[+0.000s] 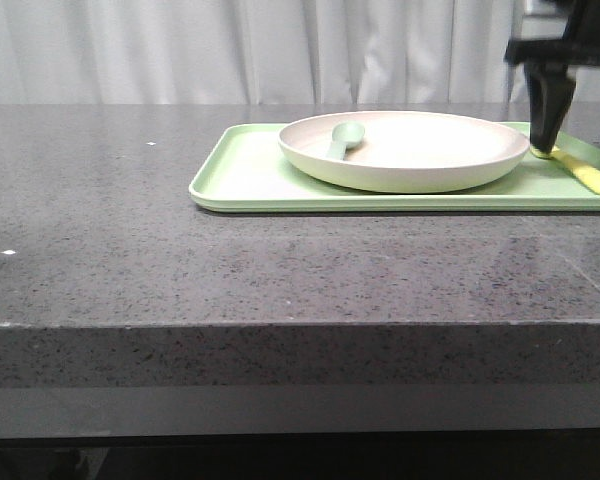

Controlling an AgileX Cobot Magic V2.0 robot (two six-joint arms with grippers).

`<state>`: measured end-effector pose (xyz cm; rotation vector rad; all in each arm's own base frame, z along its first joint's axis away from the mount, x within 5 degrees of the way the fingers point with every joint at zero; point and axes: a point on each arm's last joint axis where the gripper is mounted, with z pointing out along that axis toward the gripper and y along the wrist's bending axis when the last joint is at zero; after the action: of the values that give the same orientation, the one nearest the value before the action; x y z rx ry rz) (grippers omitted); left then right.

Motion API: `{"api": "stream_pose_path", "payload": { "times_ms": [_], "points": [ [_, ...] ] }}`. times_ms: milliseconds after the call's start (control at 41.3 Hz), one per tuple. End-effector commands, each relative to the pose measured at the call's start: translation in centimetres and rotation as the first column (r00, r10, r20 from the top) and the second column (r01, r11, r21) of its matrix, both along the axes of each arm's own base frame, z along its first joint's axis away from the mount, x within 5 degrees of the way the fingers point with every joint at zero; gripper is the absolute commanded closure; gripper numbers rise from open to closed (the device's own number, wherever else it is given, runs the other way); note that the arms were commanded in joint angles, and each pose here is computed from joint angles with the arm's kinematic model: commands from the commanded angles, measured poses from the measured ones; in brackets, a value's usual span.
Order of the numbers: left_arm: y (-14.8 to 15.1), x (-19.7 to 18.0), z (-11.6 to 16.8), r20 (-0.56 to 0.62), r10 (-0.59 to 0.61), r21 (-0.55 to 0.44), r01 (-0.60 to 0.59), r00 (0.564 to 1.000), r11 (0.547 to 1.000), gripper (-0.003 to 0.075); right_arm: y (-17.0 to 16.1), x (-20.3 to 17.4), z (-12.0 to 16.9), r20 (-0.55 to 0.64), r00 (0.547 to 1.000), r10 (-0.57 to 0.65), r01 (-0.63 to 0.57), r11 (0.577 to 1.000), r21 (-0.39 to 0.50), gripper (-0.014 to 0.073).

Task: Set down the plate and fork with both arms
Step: 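Lower the fork onto the tray and open the right gripper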

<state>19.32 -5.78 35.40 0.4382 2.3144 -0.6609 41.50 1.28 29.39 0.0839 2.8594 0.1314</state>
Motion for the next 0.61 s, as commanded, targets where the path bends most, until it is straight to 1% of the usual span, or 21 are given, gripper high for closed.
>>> {"api": "stream_pose_path", "payload": {
  "times_ms": [0, 97, 194, 291, 315, 363, 436, 485, 509, 557, 582],
  "points": [
    [-0.1, -0.1, 1.6, 0.07, 0.025, -0.051, -0.021, 0.997, 0.998, 0.0397, 0.0, -3.4, 6.4, 0.106, 0.994, 0.024, -0.024, 1.0, -0.005, 0.0046],
    [-0.1, -0.1, 1.6, 0.07, 0.025, -0.051, -0.021, 0.997, 0.998, 0.0397, 0.1, -6.3, 9.6, 0.163, 0.986, 0.029, -0.029, 1.0, -0.005, 0.0046],
    [-0.1, -0.1, 1.6, 0.07, 0.025, -0.051, -0.021, 0.997, 0.998, 0.0397, 0.4, -9.7, 12.0, 0.232, 0.972, 0.042, -0.042, 0.999, -0.007, 0.0046],
    [-0.1, -0.1, 1.6, 0.07, 0.025, -0.051, -0.021, 0.997, 0.998, 0.0397, 0.6, -13.4, 13.9, 0.343, 0.938, 0.049, -0.048, 0.999, -0.01, 0.0046],
    [-0.1, -0.1, 1.6, 0.07, 0.025, -0.051, -0.021, 0.997, 0.998, 0.0397, 0.6, -14.2, 13.9, 0.359, 0.932, 0.047, -0.046, 0.999, -0.01, 0.0046],
    [-0.1, -0.1, 1.6, 0.07, 0.025, -0.051, -0.021, 0.997, 0.998, 0.0397, 0.5, -16.2, 14.6, 0.429, 0.902, 0.041, -0.041, 0.999, -0.008, 0.0046],
    [-0.1, -0.1, 1.6, 0.07, 0.025, -0.051, -0.021, 0.997, 0.998, 0.0397, 0.4, -18.7, 14.7, 0.492, 0.869, 0.042, -0.041, 0.999, -0.013, 0.0046],
    [-0.1, -0.1, 1.6, 0.07, 0.025, -0.051, -0.021, 0.997, 0.998, 0.0397, 0.3, -20.3, 14.2, 0.52, 0.852, 0.057, -0.051, 0.998, -0.026, 0.0046],
    [-0.1, -0.1, 1.6, 0.07, 0.025, -0.051, -0.021, 0.997, 0.998, 0.0397, 0.2, -21.3, 14.3, 0.547, 0.835, 0.062, -0.054, 0.998, -0.031, 0.0046],
    [-0.1, -0.1, 1.6, 0.07, 0.025, -0.051, -0.021, 0.997, 0.998, 0.0397, 0.2, -22.5, 13.6, 0.562, 0.824, 0.08, -0.064, 0.997, -0.047, 0.0046],
    [-0.1, -0.1, 1.6, 0.07, 0.025, -0.051, -0.021, 0.997, 0.998, 0.0397, 0.1, -23.4, 13.5, 0.581, 0.81, 0.084, -0.066, 0.996, -0.052, 0.0046]
  ]
}}
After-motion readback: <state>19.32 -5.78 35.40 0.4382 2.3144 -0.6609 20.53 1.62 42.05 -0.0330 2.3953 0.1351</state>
